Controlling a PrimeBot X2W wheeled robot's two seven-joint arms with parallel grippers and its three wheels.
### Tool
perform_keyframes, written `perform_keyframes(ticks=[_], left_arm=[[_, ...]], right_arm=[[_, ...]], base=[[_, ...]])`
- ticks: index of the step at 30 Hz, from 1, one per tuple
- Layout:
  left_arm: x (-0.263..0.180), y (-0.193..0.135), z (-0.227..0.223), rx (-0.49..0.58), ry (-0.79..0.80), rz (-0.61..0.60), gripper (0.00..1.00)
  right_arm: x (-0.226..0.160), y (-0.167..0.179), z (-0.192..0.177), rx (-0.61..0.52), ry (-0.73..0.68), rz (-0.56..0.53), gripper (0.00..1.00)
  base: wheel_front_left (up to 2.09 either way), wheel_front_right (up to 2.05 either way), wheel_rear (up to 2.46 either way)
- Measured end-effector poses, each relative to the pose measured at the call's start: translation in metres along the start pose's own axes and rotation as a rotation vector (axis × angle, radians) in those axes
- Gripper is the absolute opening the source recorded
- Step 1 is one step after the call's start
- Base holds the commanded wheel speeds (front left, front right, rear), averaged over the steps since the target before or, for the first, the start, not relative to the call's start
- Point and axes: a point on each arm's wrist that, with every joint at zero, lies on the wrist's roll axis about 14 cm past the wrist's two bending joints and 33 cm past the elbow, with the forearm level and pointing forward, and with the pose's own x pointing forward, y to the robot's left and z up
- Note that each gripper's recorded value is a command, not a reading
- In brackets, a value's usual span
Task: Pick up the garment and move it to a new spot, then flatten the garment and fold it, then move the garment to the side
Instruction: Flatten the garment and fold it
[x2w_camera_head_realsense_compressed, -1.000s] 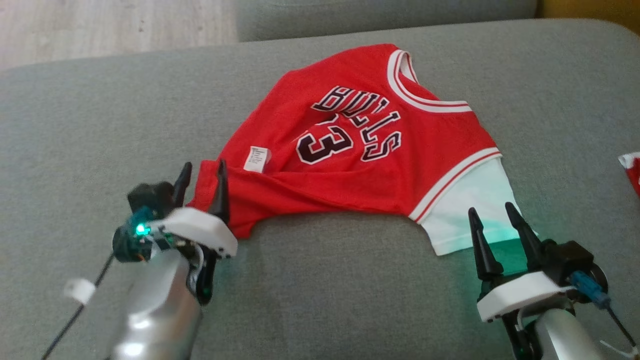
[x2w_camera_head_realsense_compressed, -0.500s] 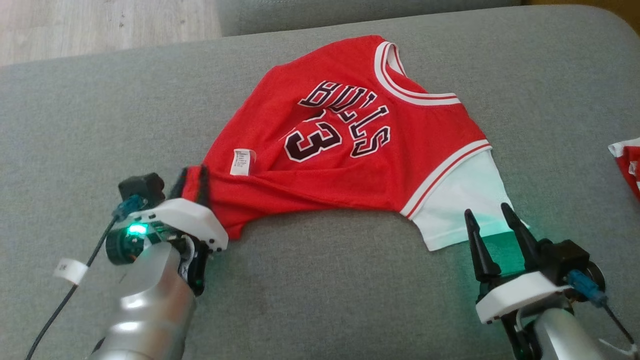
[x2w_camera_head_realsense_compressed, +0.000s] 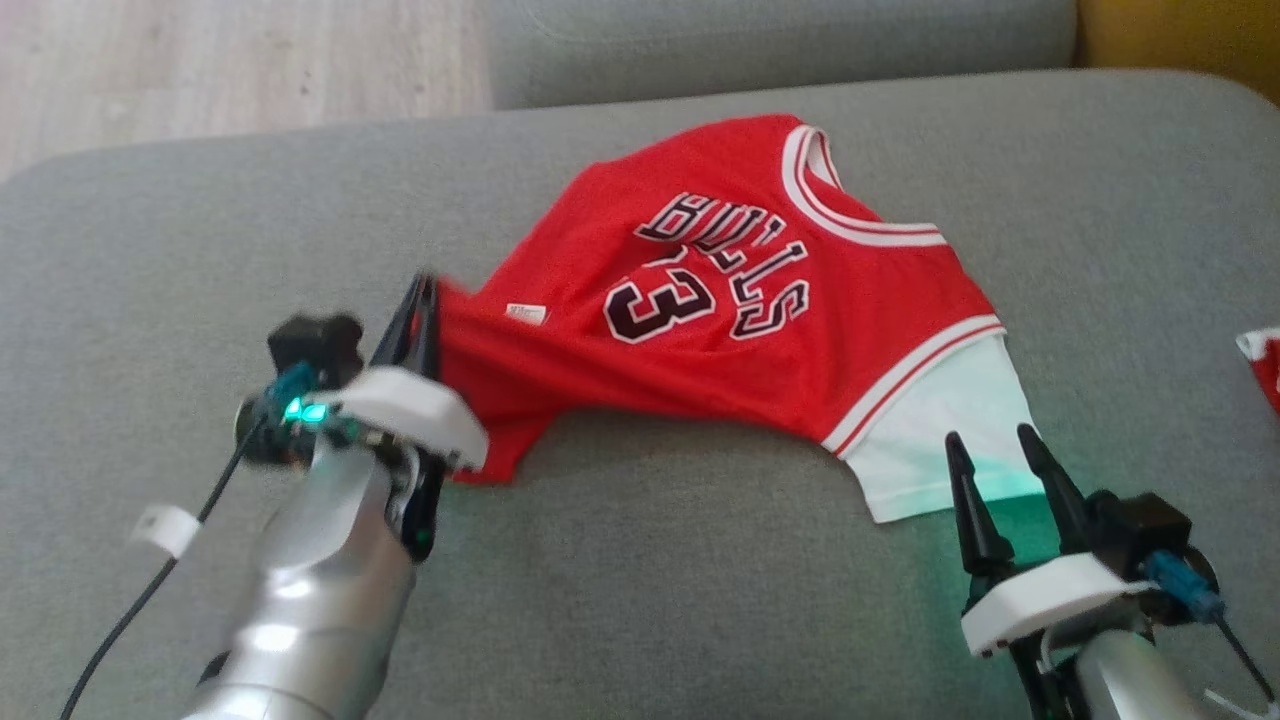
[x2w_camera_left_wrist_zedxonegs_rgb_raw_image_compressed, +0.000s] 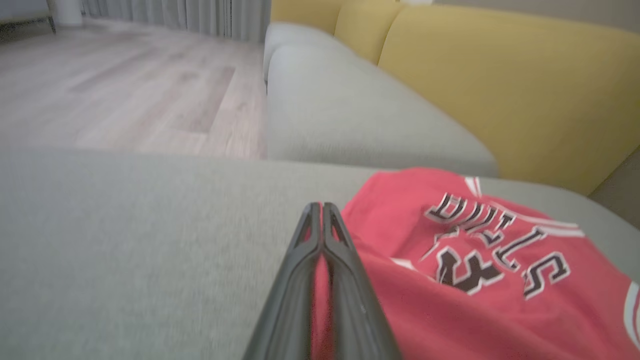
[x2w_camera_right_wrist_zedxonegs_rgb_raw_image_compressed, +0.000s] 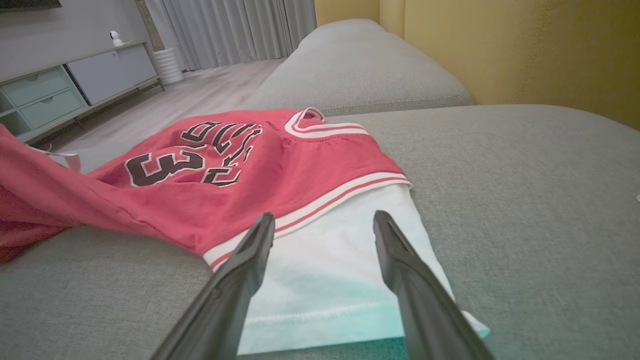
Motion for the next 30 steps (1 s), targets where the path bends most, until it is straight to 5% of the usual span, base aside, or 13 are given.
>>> perform_keyframes(ticks=[5,13,14,15,16,20,30], left_arm=[[-0.016,-0.031,0.049,0.044,-0.178,-0.099,0.0],[-0.093,-0.013,-0.047,-0.007,-0.024,-0.035,0.0],[-0.093,-0.013,-0.047,-0.007,-0.024,-0.035,0.24],[-0.101,-0.01,-0.06,-0.015,0.003,-0.022,0.83],[-0.11,-0.007,-0.072,-0.023,0.03,-0.009,1.0],[-0.13,0.013,-0.092,-0.066,0.063,0.089,1.0],[-0.13,0.034,-0.046,-0.055,-0.099,0.202,1.0]], right_arm=[[-0.009,0.006,-0.003,0.022,-0.002,-0.002,1.0],[-0.018,0.014,0.0,0.04,-0.018,0.001,1.0],[-0.018,0.014,0.0,0.04,-0.018,0.001,1.0],[-0.018,0.016,0.001,0.044,-0.024,0.003,1.0],[-0.018,0.017,0.003,0.046,-0.029,0.005,1.0],[-0.019,0.014,0.009,0.05,-0.051,-0.007,1.0],[-0.026,0.0,0.027,0.037,-0.116,-0.061,1.0]], base=[[0.0,0.0,0.0],[0.0,0.0,0.0],[0.0,0.0,0.0],[0.0,0.0,0.0],[0.0,0.0,0.0],[0.0,0.0,0.0],[0.0,0.0,0.0]])
